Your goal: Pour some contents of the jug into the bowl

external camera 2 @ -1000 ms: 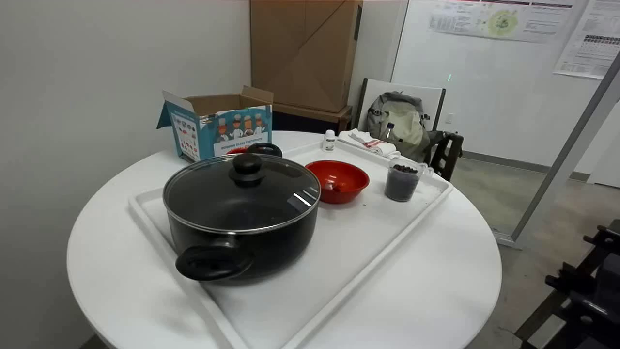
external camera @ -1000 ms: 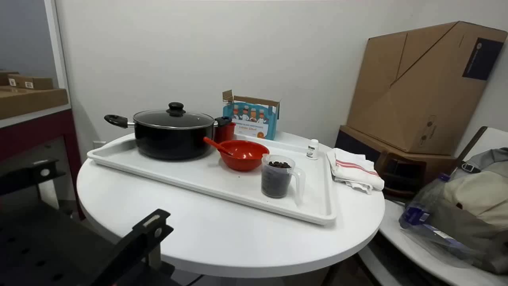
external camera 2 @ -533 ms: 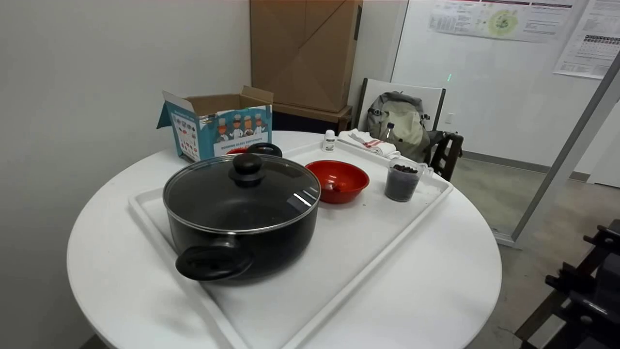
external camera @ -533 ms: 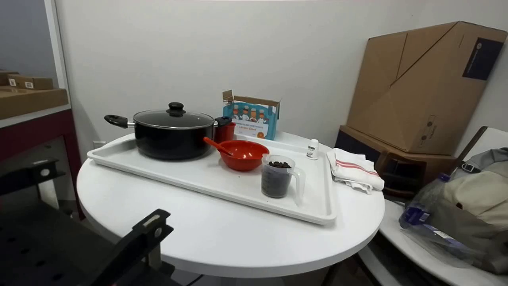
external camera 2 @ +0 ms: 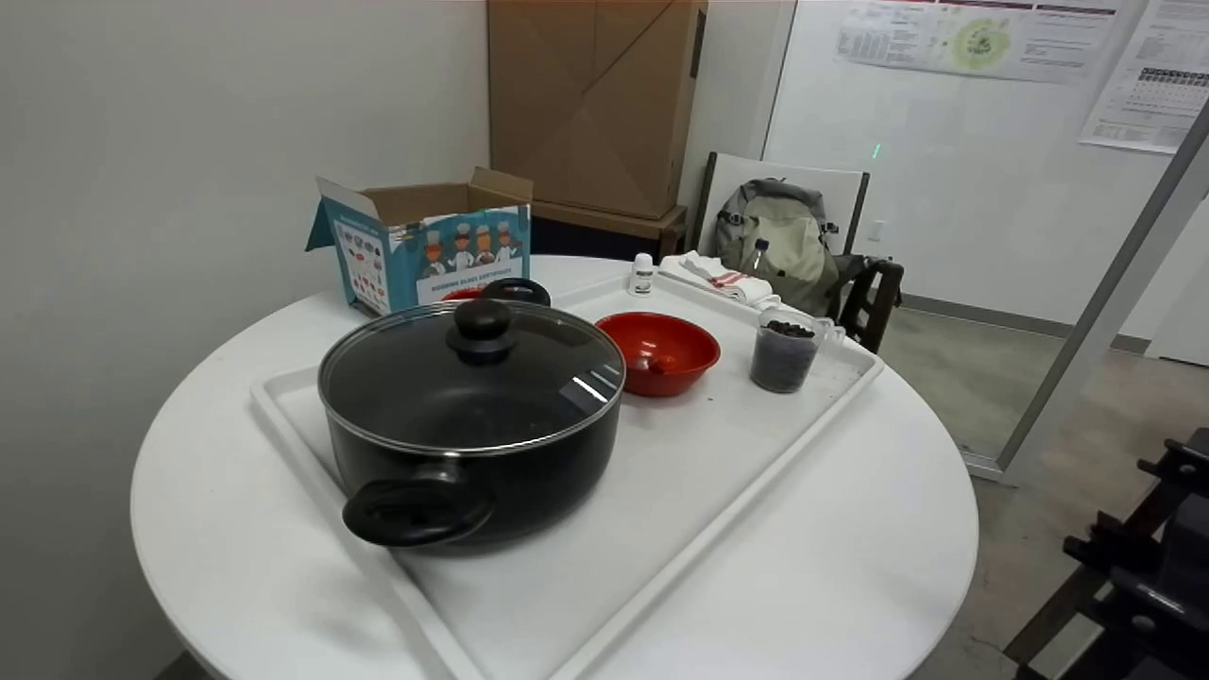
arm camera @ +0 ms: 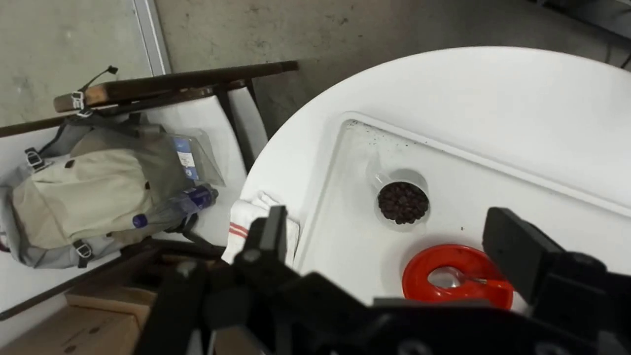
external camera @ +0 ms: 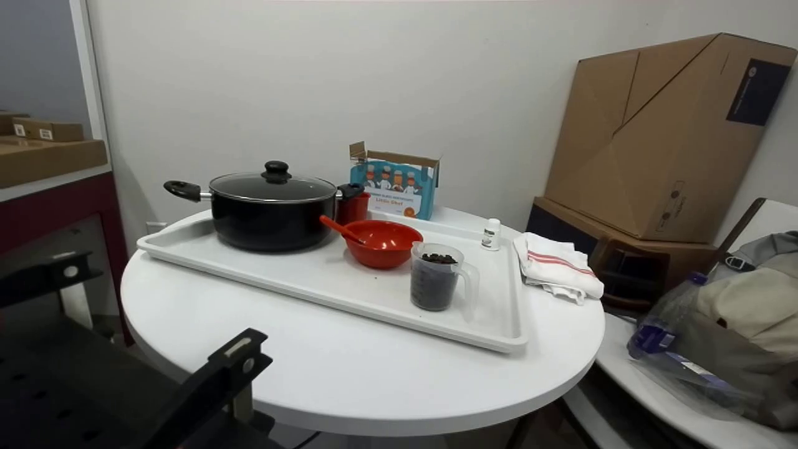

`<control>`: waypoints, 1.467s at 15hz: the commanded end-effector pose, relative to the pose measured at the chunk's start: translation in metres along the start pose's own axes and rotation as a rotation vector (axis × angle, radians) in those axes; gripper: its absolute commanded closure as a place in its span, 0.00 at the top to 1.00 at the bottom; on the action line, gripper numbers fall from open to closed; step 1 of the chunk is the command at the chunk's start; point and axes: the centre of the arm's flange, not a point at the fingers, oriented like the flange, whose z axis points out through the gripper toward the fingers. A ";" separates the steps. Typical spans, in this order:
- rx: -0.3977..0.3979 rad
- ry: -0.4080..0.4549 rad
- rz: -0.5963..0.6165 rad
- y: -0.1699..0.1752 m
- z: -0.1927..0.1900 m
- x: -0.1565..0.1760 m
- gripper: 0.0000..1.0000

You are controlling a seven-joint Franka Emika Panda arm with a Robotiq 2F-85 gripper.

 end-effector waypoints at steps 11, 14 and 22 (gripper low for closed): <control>0.080 -0.105 -0.347 0.097 0.100 0.109 1.00; 0.121 -0.115 -0.346 0.090 0.129 0.128 1.00; 0.158 -0.246 -0.460 0.050 0.217 0.147 1.00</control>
